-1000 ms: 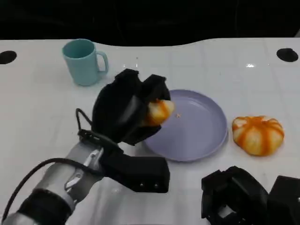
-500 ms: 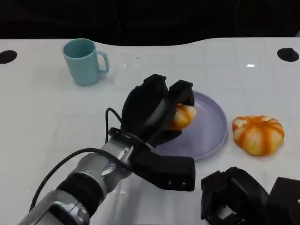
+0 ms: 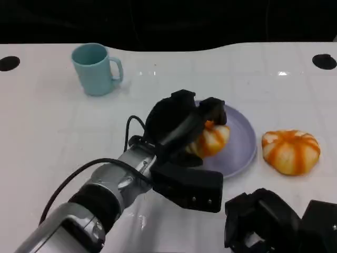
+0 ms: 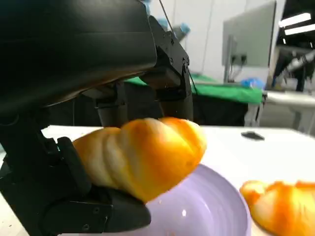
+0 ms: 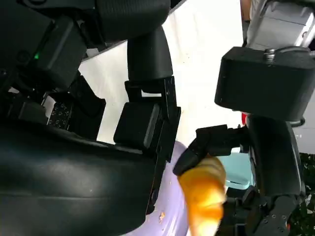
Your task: Grasp the bread from the table and place it into the plate.
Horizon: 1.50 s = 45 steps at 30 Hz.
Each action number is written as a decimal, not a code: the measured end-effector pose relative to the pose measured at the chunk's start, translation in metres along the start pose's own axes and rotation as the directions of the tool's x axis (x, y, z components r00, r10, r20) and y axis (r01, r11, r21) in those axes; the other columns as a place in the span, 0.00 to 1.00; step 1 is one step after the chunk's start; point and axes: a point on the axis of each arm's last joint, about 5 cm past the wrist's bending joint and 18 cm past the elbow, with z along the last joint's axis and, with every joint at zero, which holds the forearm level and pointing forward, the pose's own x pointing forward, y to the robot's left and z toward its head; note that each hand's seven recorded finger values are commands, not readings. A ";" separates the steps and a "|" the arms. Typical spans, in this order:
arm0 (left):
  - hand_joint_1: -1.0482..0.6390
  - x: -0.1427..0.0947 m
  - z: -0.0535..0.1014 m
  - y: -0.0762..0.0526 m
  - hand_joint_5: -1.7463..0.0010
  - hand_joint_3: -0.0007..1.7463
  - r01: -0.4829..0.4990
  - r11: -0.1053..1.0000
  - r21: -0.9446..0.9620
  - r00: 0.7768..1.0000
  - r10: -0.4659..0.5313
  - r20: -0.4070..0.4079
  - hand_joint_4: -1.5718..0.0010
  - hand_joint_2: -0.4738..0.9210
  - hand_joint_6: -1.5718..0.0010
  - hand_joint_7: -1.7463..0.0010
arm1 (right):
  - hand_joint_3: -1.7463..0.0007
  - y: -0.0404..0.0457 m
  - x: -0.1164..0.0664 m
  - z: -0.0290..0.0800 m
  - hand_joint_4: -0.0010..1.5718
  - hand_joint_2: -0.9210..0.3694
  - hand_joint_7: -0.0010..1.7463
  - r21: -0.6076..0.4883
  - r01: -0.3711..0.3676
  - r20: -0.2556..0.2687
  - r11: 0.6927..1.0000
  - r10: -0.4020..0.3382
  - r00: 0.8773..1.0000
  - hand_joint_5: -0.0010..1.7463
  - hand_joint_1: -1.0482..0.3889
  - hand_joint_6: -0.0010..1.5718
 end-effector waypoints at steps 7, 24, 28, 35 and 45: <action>0.02 0.005 -0.001 0.015 0.80 0.17 0.186 0.975 0.119 0.982 -0.180 -0.064 1.00 1.00 1.00 0.98 | 0.29 0.0006 0.000 0.002 0.96 0.60 0.55 -0.003 -0.003 0.012 1.000 0.003 1.000 0.73 0.00 1.00; 0.06 -0.016 -0.006 0.036 0.61 0.19 0.197 0.977 0.080 0.980 -0.192 -0.057 1.00 1.00 0.94 0.93 | 0.30 0.0001 0.000 0.001 0.97 0.60 0.55 0.006 -0.008 0.013 1.000 0.007 1.000 0.72 0.00 1.00; 0.18 -0.028 -0.009 0.037 0.53 0.15 0.156 0.988 -0.012 0.987 -0.156 -0.032 0.92 1.00 0.87 0.89 | 0.31 -0.0002 0.000 0.000 0.97 0.59 0.55 0.010 -0.008 0.012 1.000 0.008 1.000 0.72 0.00 1.00; 0.27 -0.050 -0.015 0.037 0.44 0.15 -0.018 0.975 -0.222 1.000 0.023 0.021 0.72 1.00 0.71 0.82 | 0.30 -0.0002 0.000 0.000 0.97 0.61 0.55 0.012 -0.008 0.013 1.000 0.008 1.000 0.73 0.00 1.00; 0.25 -0.088 -0.026 0.027 0.19 0.17 -0.158 0.912 -0.379 0.984 0.177 0.014 0.57 1.00 0.60 0.48 | 0.29 -0.0002 0.000 0.000 0.97 0.61 0.55 0.011 -0.007 0.011 1.000 0.007 1.000 0.73 0.00 1.00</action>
